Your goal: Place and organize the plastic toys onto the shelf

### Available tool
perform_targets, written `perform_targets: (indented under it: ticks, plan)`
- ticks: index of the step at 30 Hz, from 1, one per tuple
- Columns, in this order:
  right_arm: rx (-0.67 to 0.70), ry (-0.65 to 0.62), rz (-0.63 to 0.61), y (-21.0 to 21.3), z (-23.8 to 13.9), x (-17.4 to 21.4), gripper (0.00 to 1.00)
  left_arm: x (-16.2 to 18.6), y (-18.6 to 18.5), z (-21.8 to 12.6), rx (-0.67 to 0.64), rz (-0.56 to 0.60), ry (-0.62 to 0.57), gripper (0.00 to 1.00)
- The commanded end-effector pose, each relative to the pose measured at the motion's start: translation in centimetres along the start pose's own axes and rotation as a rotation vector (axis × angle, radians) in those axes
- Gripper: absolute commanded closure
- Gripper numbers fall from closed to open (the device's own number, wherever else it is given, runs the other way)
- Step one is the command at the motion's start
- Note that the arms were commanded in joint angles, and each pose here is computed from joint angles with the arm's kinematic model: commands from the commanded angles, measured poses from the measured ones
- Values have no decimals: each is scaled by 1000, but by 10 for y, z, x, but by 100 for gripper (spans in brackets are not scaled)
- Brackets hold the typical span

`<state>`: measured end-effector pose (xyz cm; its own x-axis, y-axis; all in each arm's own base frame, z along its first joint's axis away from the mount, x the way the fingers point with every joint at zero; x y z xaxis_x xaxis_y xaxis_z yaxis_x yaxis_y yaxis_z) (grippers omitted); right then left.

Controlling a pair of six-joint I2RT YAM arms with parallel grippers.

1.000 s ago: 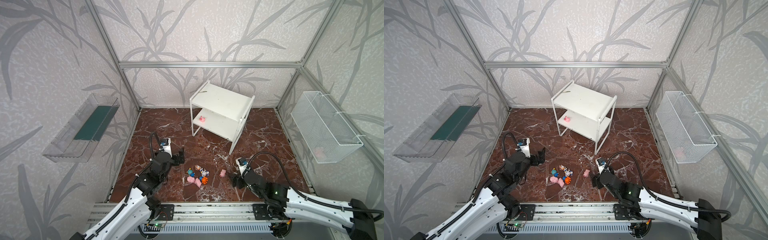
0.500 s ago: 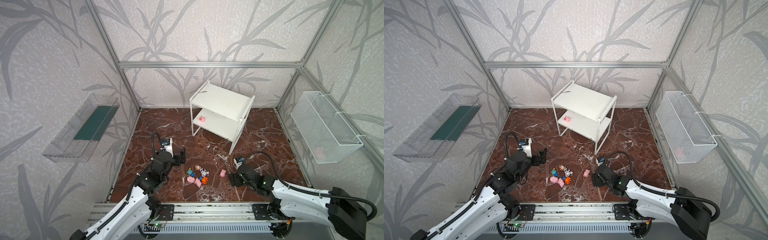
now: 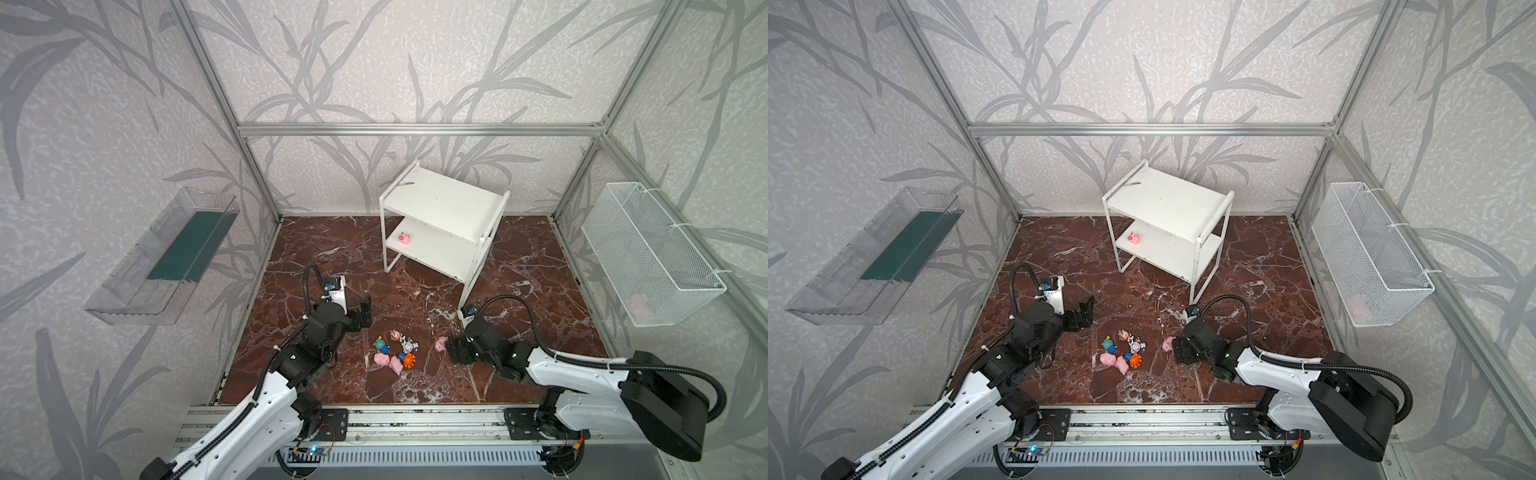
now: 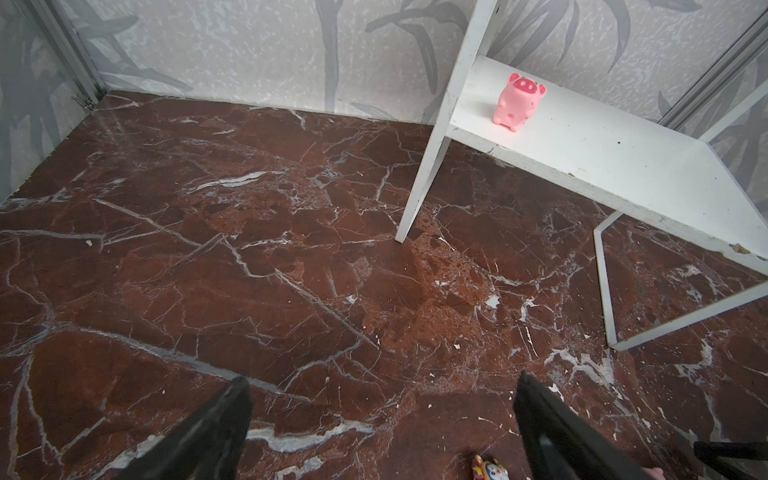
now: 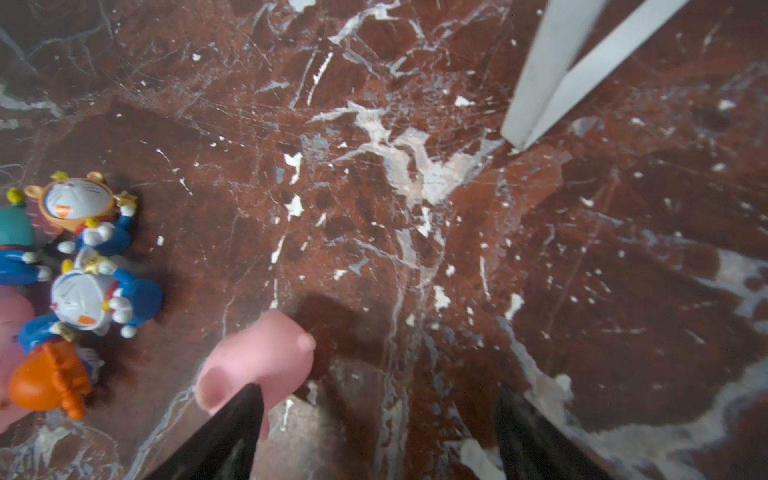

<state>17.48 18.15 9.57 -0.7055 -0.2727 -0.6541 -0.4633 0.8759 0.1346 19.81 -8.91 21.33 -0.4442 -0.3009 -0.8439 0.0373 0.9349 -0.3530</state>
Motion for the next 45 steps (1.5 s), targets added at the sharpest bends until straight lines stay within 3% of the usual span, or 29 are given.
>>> perform_targets:
  ticks: [1,8,14,17,19,21,28,34,45]
  plan:
    - [-64,-29,-13,13,4,-21,13,-10,-15,0,98,13,0,1]
    - [-44,-46,-5,11,1,-26,14,10,-46,17,311,61,181,1]
    - [-1,-33,-26,2,-15,-23,13,46,-90,25,405,255,312,1]
    - [42,34,-79,-2,-27,-20,9,62,-113,29,436,271,388,3]
    - [77,61,-99,-7,-35,-18,1,73,-126,32,455,269,426,6]
    - [112,66,-103,-12,-44,-16,1,84,-137,34,472,282,446,8]
    - [165,-40,-86,-26,-83,-14,1,118,-169,42,444,358,522,19]
    - [183,-108,-108,-33,-114,-17,1,133,-174,49,369,378,538,28]
    - [89,-170,-149,-28,-129,-17,0,155,-175,58,296,424,633,38]
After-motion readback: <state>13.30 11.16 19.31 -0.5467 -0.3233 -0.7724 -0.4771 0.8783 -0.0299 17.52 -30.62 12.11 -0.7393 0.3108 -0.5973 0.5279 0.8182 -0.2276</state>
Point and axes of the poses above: each gripper's point midway between its finger pads, its own z axis out along the fingers, its own y axis along the line the jaws close on, x = y × z, the point moved 8 cm from there along -z, back along the fingers, and after that the axes turned 10 degrees about -z, right-handed, at the moved point
